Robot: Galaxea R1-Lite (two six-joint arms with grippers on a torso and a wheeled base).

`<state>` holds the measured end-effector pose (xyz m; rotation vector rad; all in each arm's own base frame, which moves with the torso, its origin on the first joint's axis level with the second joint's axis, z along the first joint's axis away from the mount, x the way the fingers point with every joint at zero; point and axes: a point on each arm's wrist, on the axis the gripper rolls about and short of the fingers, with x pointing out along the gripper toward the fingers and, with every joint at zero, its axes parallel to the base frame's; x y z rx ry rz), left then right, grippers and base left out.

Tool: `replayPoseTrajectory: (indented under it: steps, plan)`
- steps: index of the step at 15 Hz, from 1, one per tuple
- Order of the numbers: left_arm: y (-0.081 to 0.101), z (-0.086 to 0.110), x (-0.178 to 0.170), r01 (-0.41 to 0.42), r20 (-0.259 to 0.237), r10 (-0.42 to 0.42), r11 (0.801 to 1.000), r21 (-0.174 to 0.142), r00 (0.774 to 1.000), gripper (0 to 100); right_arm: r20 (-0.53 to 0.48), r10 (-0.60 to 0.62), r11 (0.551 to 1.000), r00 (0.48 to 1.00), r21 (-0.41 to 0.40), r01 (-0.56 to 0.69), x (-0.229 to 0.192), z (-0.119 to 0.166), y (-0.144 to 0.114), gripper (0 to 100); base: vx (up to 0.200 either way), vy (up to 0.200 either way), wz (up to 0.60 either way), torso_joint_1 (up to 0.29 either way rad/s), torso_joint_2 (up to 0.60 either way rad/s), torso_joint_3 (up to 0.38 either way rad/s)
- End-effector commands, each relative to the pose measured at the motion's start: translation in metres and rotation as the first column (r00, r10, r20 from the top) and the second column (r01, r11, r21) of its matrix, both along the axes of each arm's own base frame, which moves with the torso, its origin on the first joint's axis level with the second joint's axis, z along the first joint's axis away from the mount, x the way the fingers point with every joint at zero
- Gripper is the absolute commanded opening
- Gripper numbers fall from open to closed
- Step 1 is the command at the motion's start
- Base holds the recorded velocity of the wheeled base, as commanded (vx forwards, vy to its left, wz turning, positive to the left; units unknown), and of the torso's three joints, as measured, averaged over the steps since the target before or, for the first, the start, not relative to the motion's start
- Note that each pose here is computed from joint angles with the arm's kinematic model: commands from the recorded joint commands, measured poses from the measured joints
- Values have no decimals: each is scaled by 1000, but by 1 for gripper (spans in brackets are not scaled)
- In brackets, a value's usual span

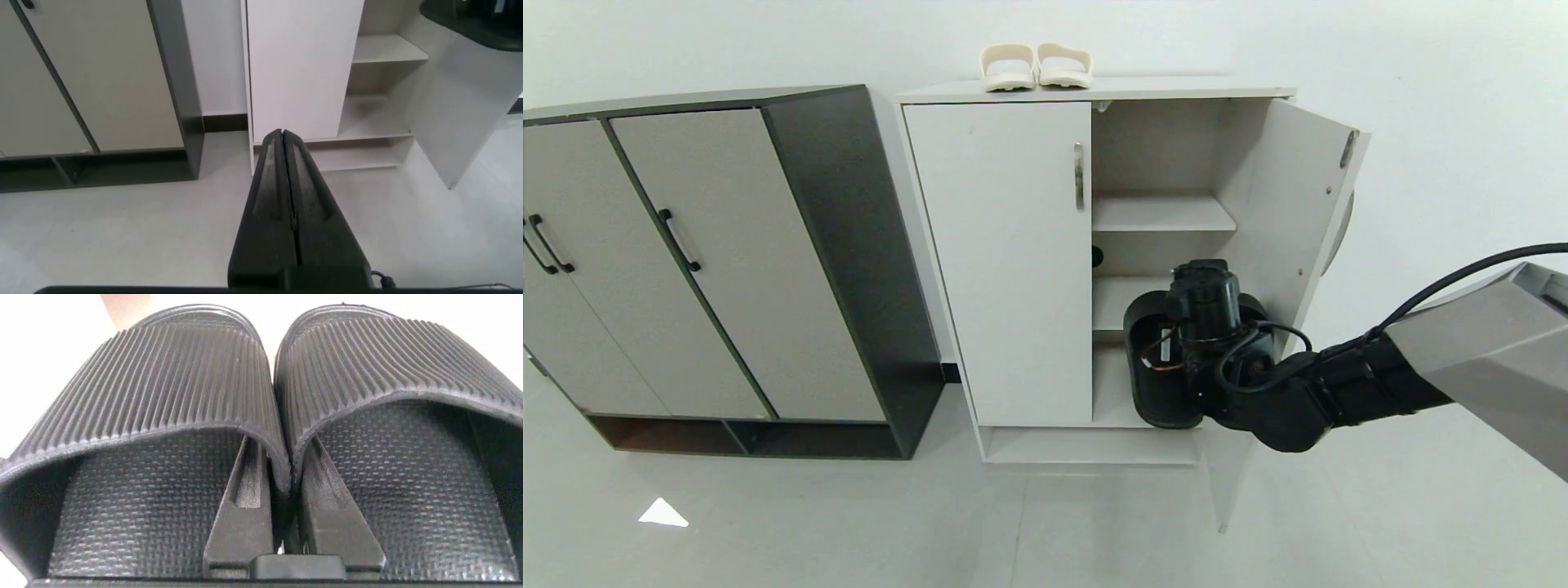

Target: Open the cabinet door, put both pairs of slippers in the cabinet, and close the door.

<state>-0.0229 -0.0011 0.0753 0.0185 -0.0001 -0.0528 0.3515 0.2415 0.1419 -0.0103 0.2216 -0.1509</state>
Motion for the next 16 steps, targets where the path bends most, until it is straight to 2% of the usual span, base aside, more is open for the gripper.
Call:
replayPoseTrajectory:
  steps: [1, 10, 16]
  plan:
    - [0, 0, 0, 1, -3, -1, 1000, 0, 1000, 0, 11, -9, 1000, 1000, 7, 9, -11, 13, -10, 0, 0, 0, 0, 0, 0, 0]
    - [0, 0, 0, -1, -3, 1, 1000, 0, 1000, 0, -21, -61, 998, 998, -15, 61, -36, 13, -46, 0, 0, 0, 0, 0, 0, 0]
    - [0, 0, 0, -2, -3, 2, 1000, -2, 1000, 0, -26, -76, 997, 997, -19, 76, -44, 9, -59, 0, 0, 0, 0, 0, 0, 0]
